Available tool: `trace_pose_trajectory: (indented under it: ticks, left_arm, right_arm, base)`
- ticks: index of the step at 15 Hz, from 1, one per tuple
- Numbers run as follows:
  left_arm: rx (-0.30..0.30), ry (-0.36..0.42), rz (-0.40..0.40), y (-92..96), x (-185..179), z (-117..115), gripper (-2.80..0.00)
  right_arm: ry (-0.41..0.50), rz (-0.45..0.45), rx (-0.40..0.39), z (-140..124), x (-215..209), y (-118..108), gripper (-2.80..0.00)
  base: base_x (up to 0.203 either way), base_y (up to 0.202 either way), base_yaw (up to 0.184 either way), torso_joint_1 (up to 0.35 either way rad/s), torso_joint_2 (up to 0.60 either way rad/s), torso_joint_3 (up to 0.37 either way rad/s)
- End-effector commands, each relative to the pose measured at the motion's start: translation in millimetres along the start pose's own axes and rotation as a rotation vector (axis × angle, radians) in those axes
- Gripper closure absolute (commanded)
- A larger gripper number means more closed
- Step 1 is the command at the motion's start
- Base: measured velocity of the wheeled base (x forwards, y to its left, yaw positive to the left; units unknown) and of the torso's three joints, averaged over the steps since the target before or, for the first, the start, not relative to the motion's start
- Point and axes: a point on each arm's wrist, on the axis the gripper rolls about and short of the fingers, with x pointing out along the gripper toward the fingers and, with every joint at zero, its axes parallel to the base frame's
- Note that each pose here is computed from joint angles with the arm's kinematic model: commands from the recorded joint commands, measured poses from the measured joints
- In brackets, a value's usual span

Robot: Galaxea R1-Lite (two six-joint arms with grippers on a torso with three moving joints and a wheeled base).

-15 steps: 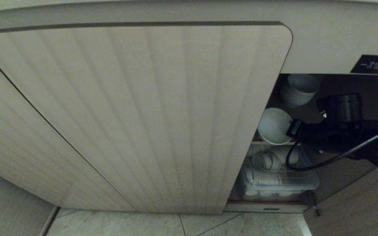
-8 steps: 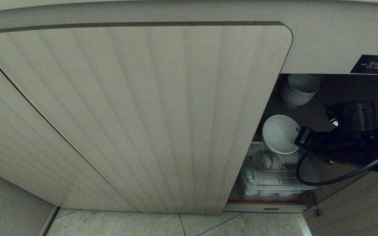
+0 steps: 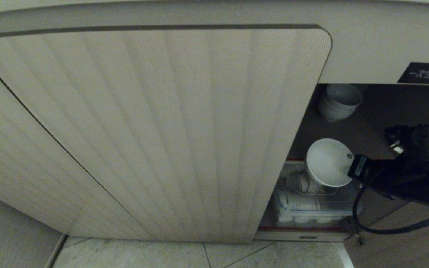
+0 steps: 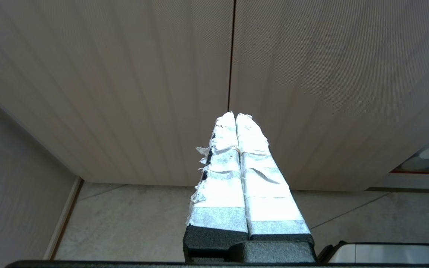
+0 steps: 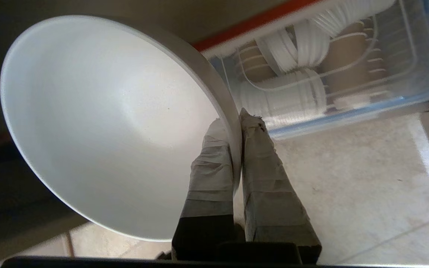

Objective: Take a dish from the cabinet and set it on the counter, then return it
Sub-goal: Place it on the table

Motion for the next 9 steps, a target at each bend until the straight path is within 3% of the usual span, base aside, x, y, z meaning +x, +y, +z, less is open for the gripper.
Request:
trace_pose_trajectory:
  ticks: [1,7,9]
  left_arm:
    - [0.000,-0.001,0.000,0.0,0,0,0.00]
    - [0.000,-0.001,0.000,0.0,0,0,0.00]
    - [0.000,-0.001,0.000,0.0,0,0,0.00]
  right_arm:
    - [-0.010,0.008,-0.003,-2,-11,-1,0.00]
    - [0.042,-0.024,-0.011,-20,-39,-13,0.00]
    - [0.082,-0.046,-0.051,-30,-49,-20,0.00]
  base:
    - [0.000,0.000,0.000,0.000,0.00,0.000]
    - [0.000,0.000,0.000,0.000,0.00,0.000]
    - [0.000,0.000,0.000,0.000,0.00,0.000]
